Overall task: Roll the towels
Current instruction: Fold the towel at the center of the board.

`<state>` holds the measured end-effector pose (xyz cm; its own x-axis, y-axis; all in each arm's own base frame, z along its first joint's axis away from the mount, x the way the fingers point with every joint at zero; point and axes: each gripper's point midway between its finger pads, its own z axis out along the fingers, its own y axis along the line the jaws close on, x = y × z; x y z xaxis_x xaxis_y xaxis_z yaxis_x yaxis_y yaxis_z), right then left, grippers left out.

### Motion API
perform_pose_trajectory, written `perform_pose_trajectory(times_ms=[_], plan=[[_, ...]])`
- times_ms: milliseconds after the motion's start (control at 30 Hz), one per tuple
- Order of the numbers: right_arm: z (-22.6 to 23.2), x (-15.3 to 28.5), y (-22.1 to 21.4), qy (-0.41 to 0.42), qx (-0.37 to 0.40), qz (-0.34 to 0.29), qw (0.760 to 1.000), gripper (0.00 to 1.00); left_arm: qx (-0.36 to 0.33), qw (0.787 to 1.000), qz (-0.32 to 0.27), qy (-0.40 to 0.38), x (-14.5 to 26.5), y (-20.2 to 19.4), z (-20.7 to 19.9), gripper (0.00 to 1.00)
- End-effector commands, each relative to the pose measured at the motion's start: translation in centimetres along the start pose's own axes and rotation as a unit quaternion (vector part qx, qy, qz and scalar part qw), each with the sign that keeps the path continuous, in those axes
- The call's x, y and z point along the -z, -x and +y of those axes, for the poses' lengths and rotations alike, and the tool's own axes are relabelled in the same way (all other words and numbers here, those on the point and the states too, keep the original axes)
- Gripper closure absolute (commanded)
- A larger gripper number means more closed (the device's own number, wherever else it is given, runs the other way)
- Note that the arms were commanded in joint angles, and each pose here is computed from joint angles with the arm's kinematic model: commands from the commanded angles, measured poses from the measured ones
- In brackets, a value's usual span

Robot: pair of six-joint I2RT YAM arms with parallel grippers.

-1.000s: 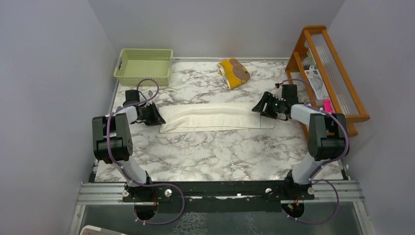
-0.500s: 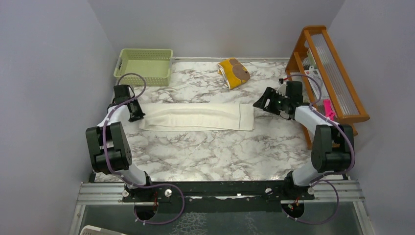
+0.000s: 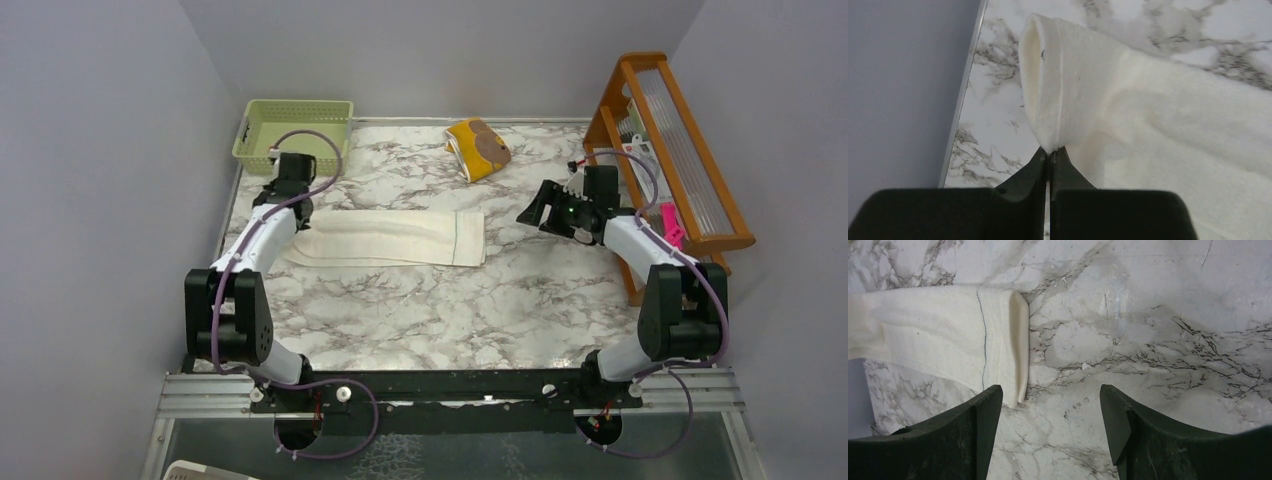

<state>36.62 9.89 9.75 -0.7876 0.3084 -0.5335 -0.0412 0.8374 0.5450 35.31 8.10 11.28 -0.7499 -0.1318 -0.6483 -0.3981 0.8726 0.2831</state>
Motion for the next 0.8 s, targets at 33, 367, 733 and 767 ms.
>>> perform_pose_trajectory(times_ms=[33, 367, 733, 767], plan=[[0.5, 0.2, 1.0, -0.01, 0.021, -0.002, 1.0, 0.28, -0.061, 0.998, -0.019, -0.006, 3.8, 2.5, -4.7, 1.0], [0.6, 0.5, 1.0, -0.013, 0.029, 0.002, 1.0, 0.27, -0.095, 0.977, 0.006, -0.193, 9.5, 2.0, -17.2, 1.0], [0.4, 0.6, 0.9, -0.017, 0.026, 0.0, 1.0, 0.28, -0.146, 0.933, 0.101, -0.314, 14.4, -2.8, -27.8, 1.0], [0.3, 0.6, 0.8, -0.018, 0.024, 0.0, 1.0, 0.28, -0.147, 0.929, 0.11, -0.32, 14.6, -3.3, -28.4, 1.0]])
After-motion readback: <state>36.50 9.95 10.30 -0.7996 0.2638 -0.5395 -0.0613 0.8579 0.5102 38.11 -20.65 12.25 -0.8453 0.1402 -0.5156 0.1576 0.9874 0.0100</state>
